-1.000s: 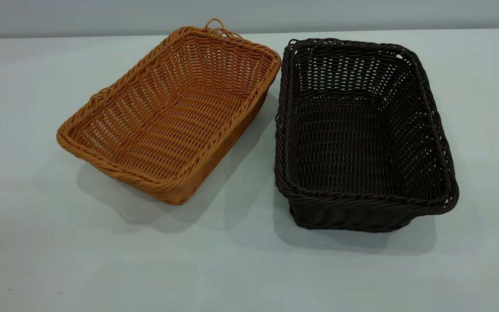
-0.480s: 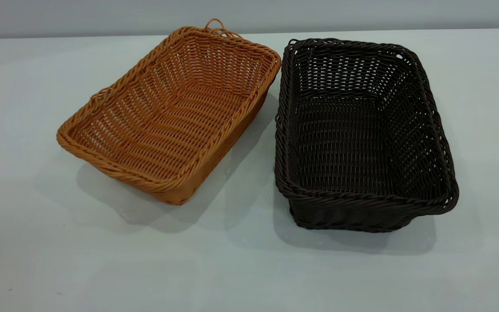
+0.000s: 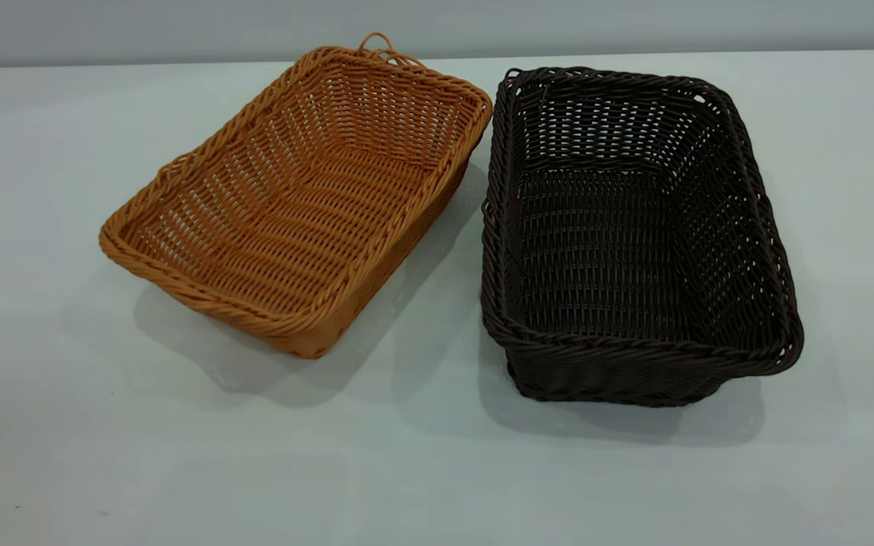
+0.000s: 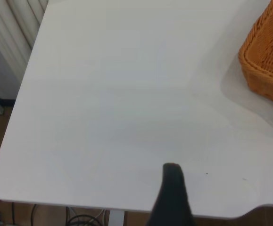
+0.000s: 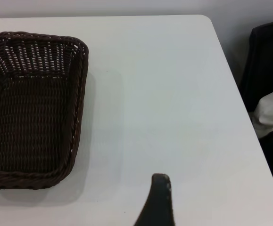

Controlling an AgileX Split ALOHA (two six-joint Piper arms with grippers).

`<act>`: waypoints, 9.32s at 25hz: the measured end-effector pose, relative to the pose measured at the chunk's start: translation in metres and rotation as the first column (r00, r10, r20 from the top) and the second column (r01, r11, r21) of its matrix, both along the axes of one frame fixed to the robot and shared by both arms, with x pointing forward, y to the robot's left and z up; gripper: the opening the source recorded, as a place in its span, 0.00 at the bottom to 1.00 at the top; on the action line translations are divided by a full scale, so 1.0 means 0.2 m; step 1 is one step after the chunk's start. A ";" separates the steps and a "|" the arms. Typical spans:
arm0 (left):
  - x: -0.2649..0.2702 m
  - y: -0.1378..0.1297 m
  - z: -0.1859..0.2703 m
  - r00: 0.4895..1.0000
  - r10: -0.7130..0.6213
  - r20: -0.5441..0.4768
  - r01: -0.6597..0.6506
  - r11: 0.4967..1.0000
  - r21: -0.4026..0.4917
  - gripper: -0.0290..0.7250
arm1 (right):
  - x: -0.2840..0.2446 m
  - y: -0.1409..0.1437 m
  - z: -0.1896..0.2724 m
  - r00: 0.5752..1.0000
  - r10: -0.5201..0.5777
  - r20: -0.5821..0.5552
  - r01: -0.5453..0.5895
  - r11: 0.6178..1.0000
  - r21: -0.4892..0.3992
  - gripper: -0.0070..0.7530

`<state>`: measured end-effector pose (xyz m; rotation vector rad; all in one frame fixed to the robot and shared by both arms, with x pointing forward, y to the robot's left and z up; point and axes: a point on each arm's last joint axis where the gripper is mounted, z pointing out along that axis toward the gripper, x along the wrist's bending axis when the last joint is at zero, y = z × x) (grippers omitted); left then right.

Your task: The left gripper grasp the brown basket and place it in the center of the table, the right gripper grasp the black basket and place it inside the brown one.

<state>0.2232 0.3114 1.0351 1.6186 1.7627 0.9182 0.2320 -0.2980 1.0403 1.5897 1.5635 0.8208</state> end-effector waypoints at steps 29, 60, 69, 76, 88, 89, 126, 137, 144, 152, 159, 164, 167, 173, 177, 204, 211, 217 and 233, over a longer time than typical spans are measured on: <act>1.04 -0.02 0.25 0.994 -0.078 -0.079 0.080 0.997 0.022 0.76 | 0.00 0.01 0.00 1.000 0.011 0.001 -0.011 1.000 0.016 0.79; 2.32 -0.64 -0.91 0.777 -0.407 -0.481 0.475 0.880 0.023 0.76 | 0.11 0.00 0.06 0.998 0.009 -0.056 -0.007 0.999 0.045 0.79; 2.32 -0.64 -1.15 0.743 -0.397 -0.538 0.470 0.883 -0.003 0.46 | 0.47 0.06 0.19 0.963 0.124 -0.238 -0.056 0.960 0.275 0.79; 2.36 -0.66 -1.04 0.769 -0.403 -0.497 0.463 0.886 -0.001 0.15 | 0.78 0.16 0.08 0.863 0.355 -0.359 -0.121 0.836 0.536 0.79; 2.43 -0.63 -0.44 0.885 -0.423 -0.196 0.445 0.891 0.086 0.15 | 1.08 0.39 -0.27 0.655 0.409 -0.636 0.284 0.646 0.708 0.79; 2.43 -0.63 -0.42 0.887 -0.424 -0.186 0.444 0.892 0.088 0.15 | 1.09 0.42 -0.30 0.633 0.404 -0.660 0.316 0.644 0.697 0.79; 2.44 -0.63 -0.41 0.887 -0.429 -0.171 0.448 0.888 0.100 0.14 | 1.39 0.55 -1.12 0.512 -0.035 -0.858 0.716 0.569 0.404 0.77; 2.46 -0.42 -0.37 0.918 -0.351 -0.187 0.374 0.922 0.104 0.14 | 1.53 0.42 -1.11 0.633 -0.250 -0.733 0.704 0.581 0.409 0.21; 2.44 -0.38 -0.32 0.909 -0.364 -0.202 0.394 0.908 0.139 0.14 | 1.57 0.16 -1.11 0.661 -0.229 -0.715 0.649 0.654 0.390 0.11; 2.38 -0.42 -0.38 0.768 -0.510 -0.387 0.606 0.775 0.181 0.14 | 1.63 -0.31 -0.80 0.826 -0.096 -0.555 0.426 0.752 0.503 0.11; 2.24 -0.71 -0.50 0.334 -0.776 -0.535 0.934 0.348 0.079 0.14 | 1.68 -0.63 -0.45 0.919 -0.047 -0.391 0.301 0.724 0.621 0.11; 2.16 -0.94 -0.65 0.072 -0.826 -0.559 0.997 0.049 0.055 0.14 | 1.69 -0.65 -0.37 0.918 0.054 -0.394 0.232 0.732 0.641 0.11; 2.11 -1.09 -0.74 0.000 -0.823 -0.568 0.997 -0.044 0.063 0.14 | 1.69 -0.65 -0.35 0.917 0.080 -0.391 0.214 0.728 0.651 0.11; 2.03 -1.29 -0.83 -0.047 -0.823 -0.566 0.989 -0.120 0.091 0.15 | 1.68 -0.64 -0.35 0.909 0.104 -0.404 0.207 0.728 0.654 0.11; 2.02 -1.32 -0.84 -0.051 -0.826 -0.562 0.989 -0.120 0.088 0.23 | 1.68 -0.63 -0.35 0.903 0.133 -0.408 0.197 0.717 0.669 0.11; 2.40 -0.46 -0.46 0.766 -0.562 -0.312 0.588 0.809 -0.012 0.80 | 1.79 0.31 -0.42 0.745 0.379 -0.549 0.067 0.777 0.626 0.11; 2.42 -0.29 -0.46 0.803 -0.505 -0.317 0.527 0.850 -0.021 0.80 | 1.80 0.58 -0.65 0.706 0.375 -0.600 0.083 0.798 0.596 0.11; 2.41 -0.30 -0.47 0.792 -0.511 -0.333 0.532 0.846 -0.035 0.80 | 1.86 0.69 -0.73 0.709 0.374 -0.597 0.109 0.779 0.618 0.11; 2.41 -0.30 -0.47 0.788 -0.514 -0.338 0.534 0.845 -0.038 0.80 | 1.88 0.69 -0.82 0.710 0.325 -0.625 0.153 0.795 0.587 0.11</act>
